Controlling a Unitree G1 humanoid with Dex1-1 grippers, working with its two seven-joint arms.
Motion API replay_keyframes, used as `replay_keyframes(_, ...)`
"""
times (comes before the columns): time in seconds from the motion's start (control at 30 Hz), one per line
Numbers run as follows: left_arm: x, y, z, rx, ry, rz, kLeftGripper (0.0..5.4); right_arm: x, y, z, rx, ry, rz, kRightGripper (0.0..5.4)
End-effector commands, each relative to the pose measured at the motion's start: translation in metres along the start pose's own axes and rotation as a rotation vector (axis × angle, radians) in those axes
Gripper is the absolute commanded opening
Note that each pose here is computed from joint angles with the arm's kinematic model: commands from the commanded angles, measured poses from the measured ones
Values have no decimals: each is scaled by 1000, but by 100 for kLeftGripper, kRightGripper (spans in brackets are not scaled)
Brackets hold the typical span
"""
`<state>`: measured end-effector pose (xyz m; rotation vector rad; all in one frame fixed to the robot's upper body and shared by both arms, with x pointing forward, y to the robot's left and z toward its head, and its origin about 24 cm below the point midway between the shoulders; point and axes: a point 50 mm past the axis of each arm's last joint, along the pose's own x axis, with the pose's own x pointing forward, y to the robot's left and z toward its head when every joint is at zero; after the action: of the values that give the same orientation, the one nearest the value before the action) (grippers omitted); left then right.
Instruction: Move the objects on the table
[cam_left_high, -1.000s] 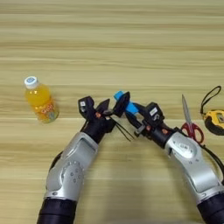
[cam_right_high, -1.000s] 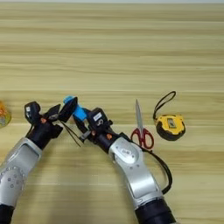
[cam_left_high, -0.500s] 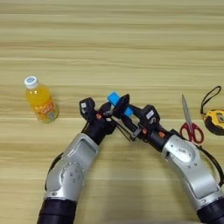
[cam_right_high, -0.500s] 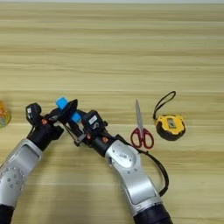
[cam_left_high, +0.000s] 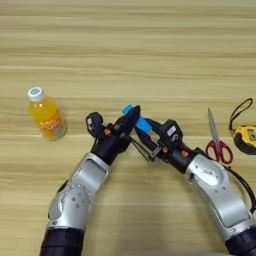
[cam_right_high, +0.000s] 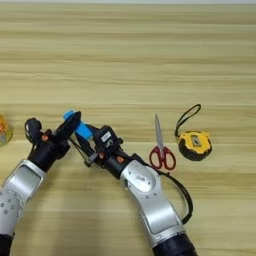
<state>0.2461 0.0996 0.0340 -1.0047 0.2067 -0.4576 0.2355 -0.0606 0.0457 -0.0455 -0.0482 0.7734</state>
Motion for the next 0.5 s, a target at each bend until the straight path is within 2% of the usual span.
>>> replay_keyframes(0.03, 8, -20, -5, -97, -38, -62, 266, 3, 1, 7, 4, -15, 3, 139)
replay_keyframes(0.5, 6, -22, -4, -95, -41, -68, 135, 2, 2, 7, 4, -8, -3, 139)
